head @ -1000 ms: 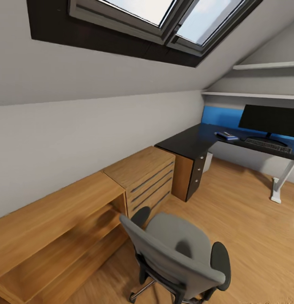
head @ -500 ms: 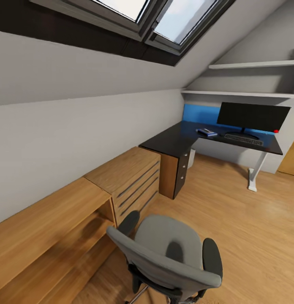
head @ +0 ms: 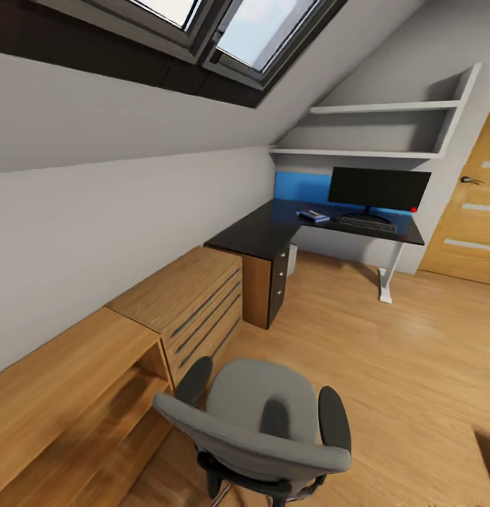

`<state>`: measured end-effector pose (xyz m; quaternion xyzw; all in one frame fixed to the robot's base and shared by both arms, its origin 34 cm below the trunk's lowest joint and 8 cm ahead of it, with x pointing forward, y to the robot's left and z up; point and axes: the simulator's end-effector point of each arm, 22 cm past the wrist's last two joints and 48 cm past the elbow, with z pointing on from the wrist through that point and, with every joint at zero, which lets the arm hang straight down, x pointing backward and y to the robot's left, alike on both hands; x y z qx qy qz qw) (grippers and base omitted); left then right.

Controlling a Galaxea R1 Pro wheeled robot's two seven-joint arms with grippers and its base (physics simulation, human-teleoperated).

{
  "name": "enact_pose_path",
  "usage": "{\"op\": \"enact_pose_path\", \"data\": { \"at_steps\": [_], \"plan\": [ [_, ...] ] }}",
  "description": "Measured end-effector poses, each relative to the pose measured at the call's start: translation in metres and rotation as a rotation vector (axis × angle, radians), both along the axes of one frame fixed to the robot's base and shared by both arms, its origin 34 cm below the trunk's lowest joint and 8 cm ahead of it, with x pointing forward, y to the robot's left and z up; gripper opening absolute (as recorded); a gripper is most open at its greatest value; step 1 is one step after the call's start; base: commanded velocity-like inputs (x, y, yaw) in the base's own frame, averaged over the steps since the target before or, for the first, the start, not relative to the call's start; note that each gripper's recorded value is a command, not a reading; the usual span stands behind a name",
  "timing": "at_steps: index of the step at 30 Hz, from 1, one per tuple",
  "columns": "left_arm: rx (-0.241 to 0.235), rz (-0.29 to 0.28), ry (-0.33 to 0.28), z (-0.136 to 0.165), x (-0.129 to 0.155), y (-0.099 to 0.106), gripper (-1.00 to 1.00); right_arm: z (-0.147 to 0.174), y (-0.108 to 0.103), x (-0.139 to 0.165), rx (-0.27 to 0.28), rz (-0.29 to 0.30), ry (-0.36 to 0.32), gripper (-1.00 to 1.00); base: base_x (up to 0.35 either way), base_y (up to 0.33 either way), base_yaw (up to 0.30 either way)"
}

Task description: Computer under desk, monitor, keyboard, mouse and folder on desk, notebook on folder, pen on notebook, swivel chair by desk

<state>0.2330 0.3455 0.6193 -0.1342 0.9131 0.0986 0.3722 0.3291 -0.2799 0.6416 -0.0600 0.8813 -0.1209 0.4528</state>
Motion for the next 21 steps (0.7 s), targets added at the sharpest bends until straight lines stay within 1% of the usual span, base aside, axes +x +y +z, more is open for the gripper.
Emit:
{"op": "enact_pose_path", "data": {
  "at_steps": [4, 11, 17, 21],
  "plan": [
    [0.000, 0.000, 0.002, -0.0002, -0.0005, -0.0001, 1.00, -0.0003, 0.0000, -0.0005, 0.000, 0.000, 0.002, 1.00, 0.156, 0.105, -0.286],
    [-0.001, 0.000, 0.007, -0.0009, -0.0017, -0.0003, 1.00, -0.0010, 0.0001, -0.0012, 0.000, 0.000, 0.005, 1.00, 0.044, 0.033, -0.286],
    [-0.003, 0.001, 0.017, -0.0023, -0.0037, -0.0003, 1.00, -0.0015, 0.0000, -0.0020, 0.000, 0.000, 0.008, 1.00, 0.006, 0.192, -0.286],
    [-0.004, 0.001, 0.019, -0.0026, -0.0043, -0.0005, 1.00, -0.0018, 0.0000, -0.0024, 0.000, 0.000, 0.009, 1.00, 0.001, 0.106, -0.286]
  ]
}}
